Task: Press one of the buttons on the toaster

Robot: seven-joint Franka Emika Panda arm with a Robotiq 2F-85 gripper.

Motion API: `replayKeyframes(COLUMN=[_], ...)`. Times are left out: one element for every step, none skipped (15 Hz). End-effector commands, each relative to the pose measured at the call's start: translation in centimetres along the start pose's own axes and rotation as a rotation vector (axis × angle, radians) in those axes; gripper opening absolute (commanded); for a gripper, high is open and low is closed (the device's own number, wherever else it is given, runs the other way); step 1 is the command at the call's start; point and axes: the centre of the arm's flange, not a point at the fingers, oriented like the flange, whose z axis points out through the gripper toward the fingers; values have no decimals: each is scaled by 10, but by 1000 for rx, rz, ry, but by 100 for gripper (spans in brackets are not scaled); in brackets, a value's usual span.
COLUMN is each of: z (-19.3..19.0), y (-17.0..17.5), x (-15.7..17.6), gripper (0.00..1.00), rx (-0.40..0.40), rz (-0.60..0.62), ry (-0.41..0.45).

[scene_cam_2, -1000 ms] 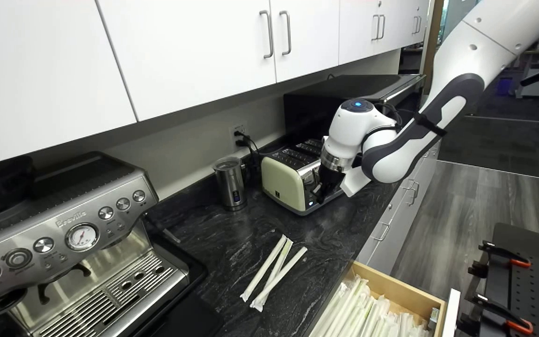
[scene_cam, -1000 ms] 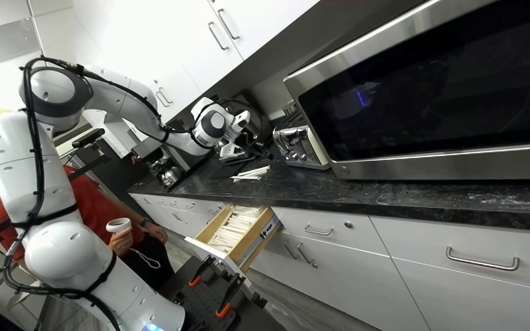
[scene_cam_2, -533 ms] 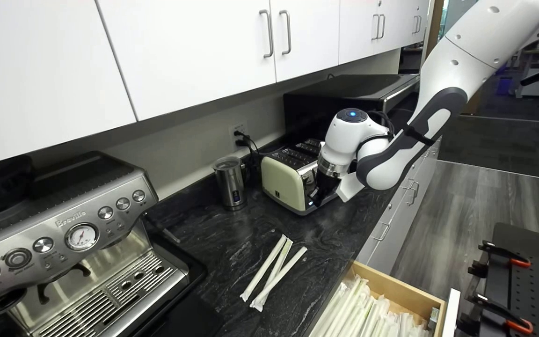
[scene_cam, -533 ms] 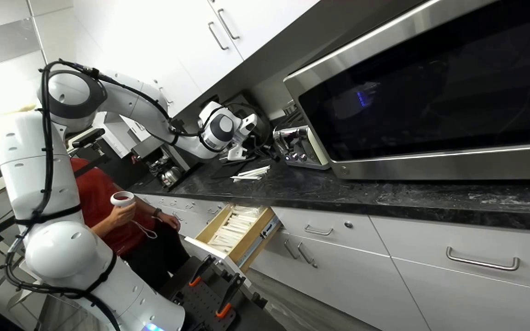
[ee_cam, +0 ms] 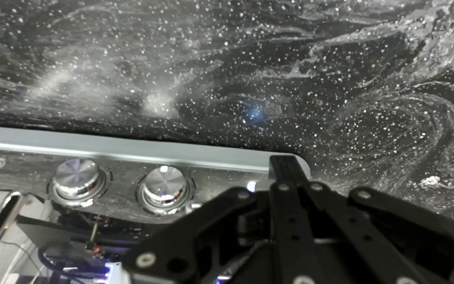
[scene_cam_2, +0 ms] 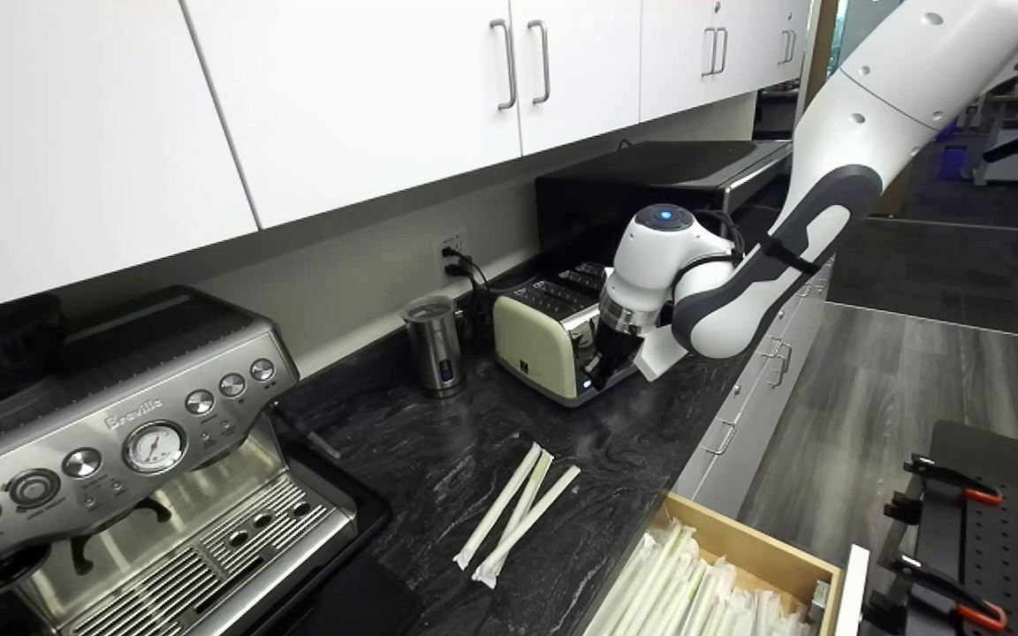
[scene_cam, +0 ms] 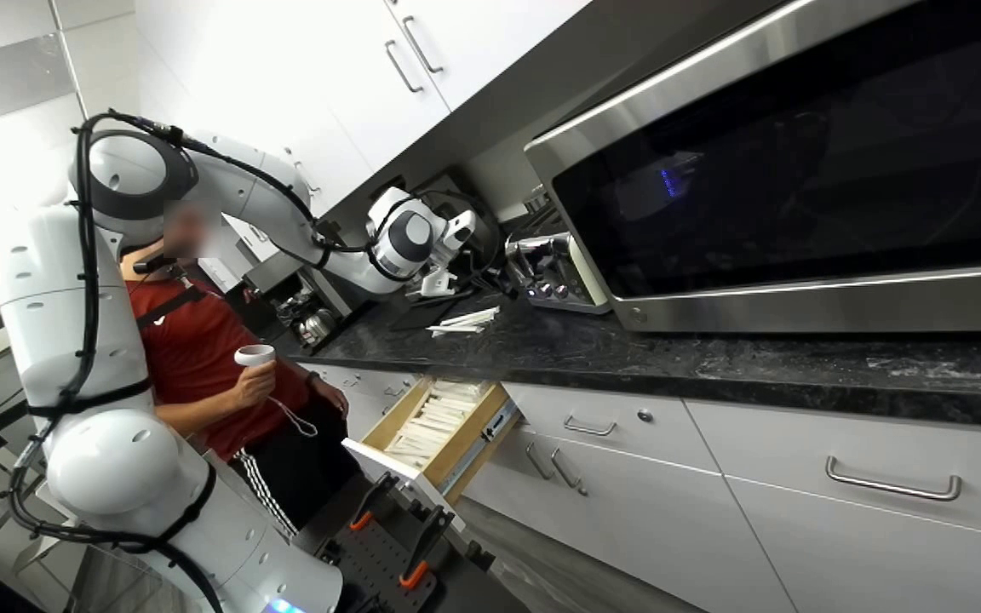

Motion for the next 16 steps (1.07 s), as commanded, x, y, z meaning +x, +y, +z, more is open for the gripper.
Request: replayKeyframes(z=[1, 2, 2, 3, 3, 2, 4, 6, 9, 10, 13, 16, 18, 20, 21, 22], y=[-1, 0, 1, 1, 2, 2, 1, 1, 1, 1, 1, 1, 2, 3, 4, 4], x=[2, 3, 4, 4, 5, 5, 5, 5, 5, 5, 4, 4, 5, 5, 6, 7], gripper=[0, 0, 0, 0, 0, 0, 0, 0, 0, 0, 0, 0, 0, 0, 0, 0], rx=[-17, -20, -24, -24, -18, -16, -16, -17, -18, -21, -26, -28, -29, -31, -26, -19], rz=[17, 23, 25, 29, 29, 29, 31, 33, 33, 35, 37, 37, 38, 39, 43, 47], ry=[6, 10, 10, 17, 17, 17, 16, 14, 14, 15, 19, 23, 30, 41, 51, 59])
